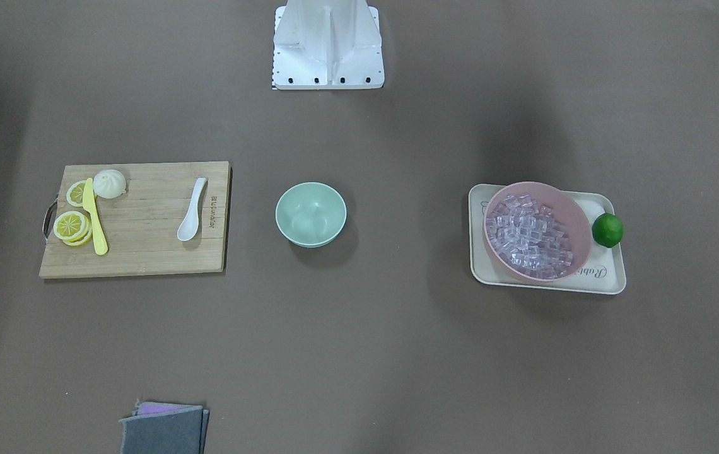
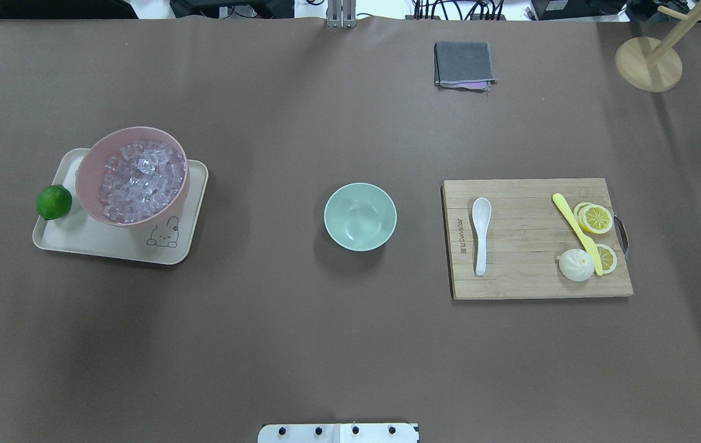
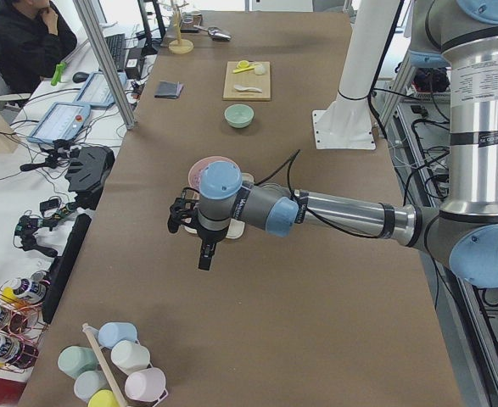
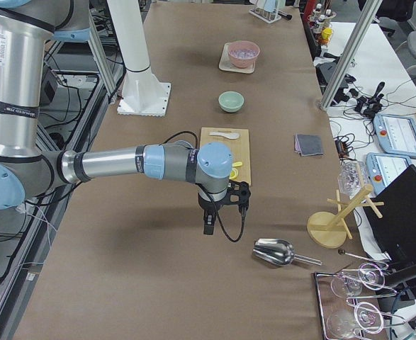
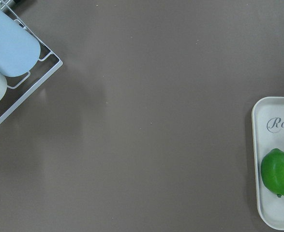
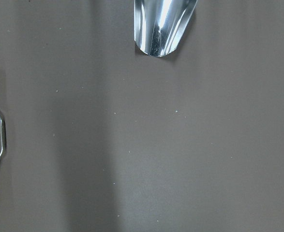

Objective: Put spoon and ice into bowl

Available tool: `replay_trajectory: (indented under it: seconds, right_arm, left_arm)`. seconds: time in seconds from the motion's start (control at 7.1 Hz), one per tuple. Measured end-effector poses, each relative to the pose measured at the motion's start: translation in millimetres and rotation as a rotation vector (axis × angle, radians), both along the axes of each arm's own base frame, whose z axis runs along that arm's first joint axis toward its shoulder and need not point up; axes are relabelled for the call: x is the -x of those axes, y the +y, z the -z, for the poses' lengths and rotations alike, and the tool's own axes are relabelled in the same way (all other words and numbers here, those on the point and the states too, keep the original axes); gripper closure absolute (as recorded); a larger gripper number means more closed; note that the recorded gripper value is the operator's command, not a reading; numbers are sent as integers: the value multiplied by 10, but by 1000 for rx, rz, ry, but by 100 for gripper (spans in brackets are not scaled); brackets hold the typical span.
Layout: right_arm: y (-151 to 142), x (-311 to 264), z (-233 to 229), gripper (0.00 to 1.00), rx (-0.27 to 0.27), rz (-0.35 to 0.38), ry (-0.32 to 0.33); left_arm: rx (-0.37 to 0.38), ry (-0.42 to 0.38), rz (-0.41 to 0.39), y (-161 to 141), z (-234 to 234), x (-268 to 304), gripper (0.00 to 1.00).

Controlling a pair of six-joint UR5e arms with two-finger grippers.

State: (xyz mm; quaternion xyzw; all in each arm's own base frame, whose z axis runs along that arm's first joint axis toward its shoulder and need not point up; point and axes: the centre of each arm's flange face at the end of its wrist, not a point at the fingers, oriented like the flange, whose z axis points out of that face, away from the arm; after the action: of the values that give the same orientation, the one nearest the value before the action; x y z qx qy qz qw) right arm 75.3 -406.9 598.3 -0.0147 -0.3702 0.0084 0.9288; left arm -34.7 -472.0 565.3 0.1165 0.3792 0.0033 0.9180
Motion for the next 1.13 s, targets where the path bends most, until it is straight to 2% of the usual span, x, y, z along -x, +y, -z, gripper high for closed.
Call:
replay_trajectory:
  seconds: [0.85, 1.13]
  right_arm:
    - [-10, -6, 6, 0, -2, 0, 8]
    - [-96, -6, 112, 0, -21, -7, 5]
  left_arm:
    - [-21, 2, -2, -84, 99, -16, 2]
    - [-74, 17, -14, -266, 379, -71, 2]
